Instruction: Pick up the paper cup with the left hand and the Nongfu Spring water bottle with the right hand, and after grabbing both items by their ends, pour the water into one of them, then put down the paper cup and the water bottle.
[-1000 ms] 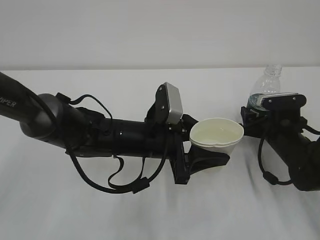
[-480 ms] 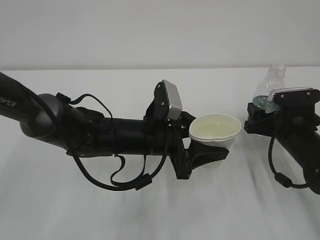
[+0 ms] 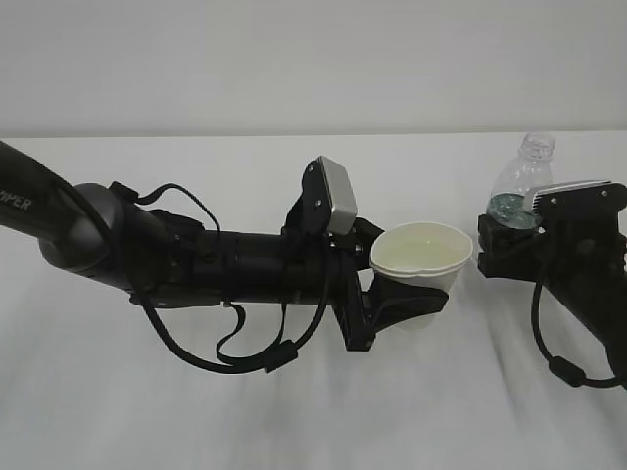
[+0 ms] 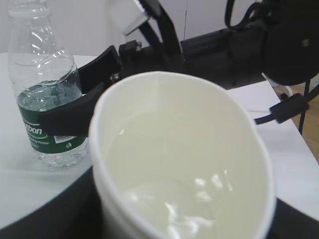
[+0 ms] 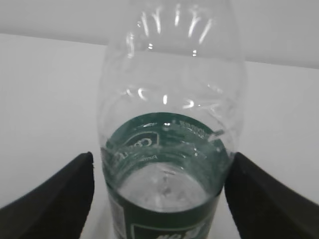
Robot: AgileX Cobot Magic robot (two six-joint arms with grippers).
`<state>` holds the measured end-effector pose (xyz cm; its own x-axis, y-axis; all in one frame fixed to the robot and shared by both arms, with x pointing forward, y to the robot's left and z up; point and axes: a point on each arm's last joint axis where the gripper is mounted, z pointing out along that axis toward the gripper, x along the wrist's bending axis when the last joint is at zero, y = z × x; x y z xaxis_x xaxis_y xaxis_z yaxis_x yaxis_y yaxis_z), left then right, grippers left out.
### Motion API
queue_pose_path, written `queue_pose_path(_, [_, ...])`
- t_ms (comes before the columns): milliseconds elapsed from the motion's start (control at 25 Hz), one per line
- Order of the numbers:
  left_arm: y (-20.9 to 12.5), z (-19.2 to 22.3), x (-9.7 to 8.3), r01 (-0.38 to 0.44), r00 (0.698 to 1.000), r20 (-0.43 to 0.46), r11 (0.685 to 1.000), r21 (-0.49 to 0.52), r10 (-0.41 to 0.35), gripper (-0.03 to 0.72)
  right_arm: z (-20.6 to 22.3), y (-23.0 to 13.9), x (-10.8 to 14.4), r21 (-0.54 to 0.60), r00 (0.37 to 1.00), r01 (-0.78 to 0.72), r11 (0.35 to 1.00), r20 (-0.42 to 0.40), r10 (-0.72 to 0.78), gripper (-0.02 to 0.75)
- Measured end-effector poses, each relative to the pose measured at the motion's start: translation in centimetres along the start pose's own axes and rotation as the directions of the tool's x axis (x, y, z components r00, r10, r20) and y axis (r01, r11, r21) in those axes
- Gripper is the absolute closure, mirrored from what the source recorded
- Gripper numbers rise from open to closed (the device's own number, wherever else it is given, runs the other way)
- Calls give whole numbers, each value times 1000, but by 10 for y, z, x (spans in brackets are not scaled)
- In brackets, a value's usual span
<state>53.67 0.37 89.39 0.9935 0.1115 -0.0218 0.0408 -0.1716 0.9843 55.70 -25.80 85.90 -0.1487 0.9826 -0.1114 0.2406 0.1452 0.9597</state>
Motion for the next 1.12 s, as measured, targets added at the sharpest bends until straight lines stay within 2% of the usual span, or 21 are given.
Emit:
queue_pose_path(520, [1, 0, 2, 17, 1000, -24, 1000, -14, -17, 238, -64, 30, -3, -51, 1000, 6, 999, -3, -6, 128])
queue_pose_path(920, [2, -2, 10, 27, 995, -98, 999, -29, -30, 238, -120, 41, -5, -102, 996, -88, 991, -6, 87, 136])
queue_pose_path(1120, [2, -11, 22, 47, 987, -152, 998, -42, -53, 238, -132, 45, -5, -133, 996, -85, 988, -16, 83, 142])
